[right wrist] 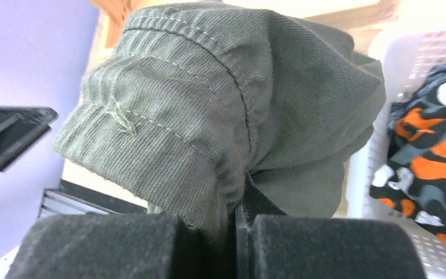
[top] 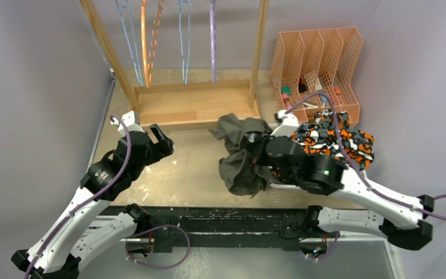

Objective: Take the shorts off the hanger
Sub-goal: Pick up the shorts at the center of the board, then place the shorts in the basket.

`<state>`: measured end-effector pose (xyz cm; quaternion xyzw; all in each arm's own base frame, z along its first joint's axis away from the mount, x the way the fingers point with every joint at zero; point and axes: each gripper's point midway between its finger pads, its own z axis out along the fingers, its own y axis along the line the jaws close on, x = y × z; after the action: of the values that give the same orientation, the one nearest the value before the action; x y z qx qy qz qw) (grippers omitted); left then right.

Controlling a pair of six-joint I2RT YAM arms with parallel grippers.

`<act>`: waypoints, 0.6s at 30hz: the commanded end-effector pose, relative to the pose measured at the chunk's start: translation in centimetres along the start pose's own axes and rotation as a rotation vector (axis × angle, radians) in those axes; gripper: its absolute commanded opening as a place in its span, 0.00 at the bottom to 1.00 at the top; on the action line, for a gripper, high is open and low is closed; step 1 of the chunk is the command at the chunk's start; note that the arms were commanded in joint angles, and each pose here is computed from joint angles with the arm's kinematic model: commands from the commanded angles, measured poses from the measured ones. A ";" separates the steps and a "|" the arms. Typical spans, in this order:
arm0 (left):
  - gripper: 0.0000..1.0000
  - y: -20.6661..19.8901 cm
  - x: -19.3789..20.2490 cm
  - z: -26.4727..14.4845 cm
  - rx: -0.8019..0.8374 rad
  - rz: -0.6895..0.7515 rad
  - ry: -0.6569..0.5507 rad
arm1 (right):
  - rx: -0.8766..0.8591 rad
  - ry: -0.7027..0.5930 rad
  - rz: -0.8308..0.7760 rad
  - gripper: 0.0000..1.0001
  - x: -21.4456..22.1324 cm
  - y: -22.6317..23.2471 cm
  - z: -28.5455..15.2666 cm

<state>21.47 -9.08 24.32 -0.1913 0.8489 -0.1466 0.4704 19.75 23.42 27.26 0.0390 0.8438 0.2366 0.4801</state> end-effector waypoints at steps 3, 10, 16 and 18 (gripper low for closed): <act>0.81 -0.9 -1.1 -0.2 0.042 -0.056 -0.046 | 0.078 -0.212 0.150 0.00 -8.3 -3.8 -6.7; 0.81 -1.4 -1.0 0.0 0.054 -0.055 -0.032 | 0.243 -0.276 0.206 0.00 -10.7 -7.7 -9.6; 0.81 -1.5 -1.0 -0.1 0.053 -0.053 -0.030 | 0.422 -0.385 0.180 0.00 -12.3 -11.5 -9.9; 0.81 -1.4 -1.1 -0.1 0.052 -0.055 -0.031 | 0.500 -0.441 0.210 0.00 -14.2 -13.0 -10.7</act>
<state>21.61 -9.51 24.47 -0.1958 0.8459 -0.1595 0.4698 19.18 8.83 34.94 0.2066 0.7978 0.1226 0.5530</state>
